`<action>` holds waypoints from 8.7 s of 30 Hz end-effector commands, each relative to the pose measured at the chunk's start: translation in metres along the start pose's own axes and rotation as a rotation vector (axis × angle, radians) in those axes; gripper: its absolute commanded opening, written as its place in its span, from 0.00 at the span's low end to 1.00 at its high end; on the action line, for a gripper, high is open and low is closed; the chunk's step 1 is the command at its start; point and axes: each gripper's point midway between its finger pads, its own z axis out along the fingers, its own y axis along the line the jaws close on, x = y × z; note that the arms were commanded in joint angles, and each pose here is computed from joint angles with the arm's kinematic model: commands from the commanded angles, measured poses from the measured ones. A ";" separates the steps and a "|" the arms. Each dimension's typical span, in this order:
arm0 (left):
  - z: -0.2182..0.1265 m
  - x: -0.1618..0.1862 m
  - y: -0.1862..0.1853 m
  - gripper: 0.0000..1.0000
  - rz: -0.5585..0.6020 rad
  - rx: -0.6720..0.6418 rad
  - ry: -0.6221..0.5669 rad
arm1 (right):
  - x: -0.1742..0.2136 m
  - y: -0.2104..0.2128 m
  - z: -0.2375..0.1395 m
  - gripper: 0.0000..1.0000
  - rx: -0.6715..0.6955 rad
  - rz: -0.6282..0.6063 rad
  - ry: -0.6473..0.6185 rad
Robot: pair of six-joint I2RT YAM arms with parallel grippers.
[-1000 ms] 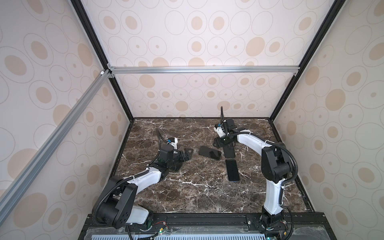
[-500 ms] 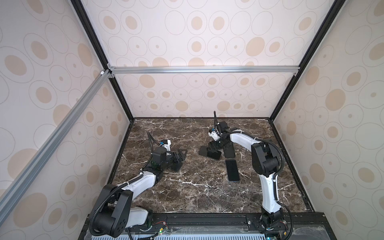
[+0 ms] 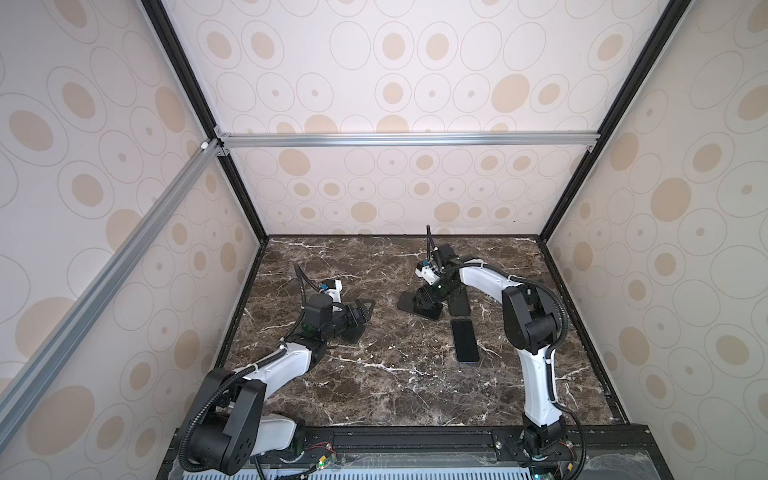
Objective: Take the phone out of the phone case
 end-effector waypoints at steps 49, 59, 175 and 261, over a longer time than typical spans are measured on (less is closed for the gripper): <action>-0.003 -0.004 -0.002 0.99 -0.012 0.022 -0.021 | 0.054 0.035 0.006 0.99 0.215 -0.246 0.184; -0.003 -0.004 -0.003 0.99 -0.014 0.029 -0.022 | 0.064 0.031 0.013 0.91 0.278 -0.271 0.222; -0.128 -0.037 -0.255 0.00 0.526 0.792 -0.267 | 0.004 0.224 -0.378 0.68 -0.756 -0.168 -1.148; -0.181 -0.011 -0.283 0.00 0.647 1.088 -0.276 | 0.008 0.304 -0.405 0.17 -1.097 -0.336 -1.035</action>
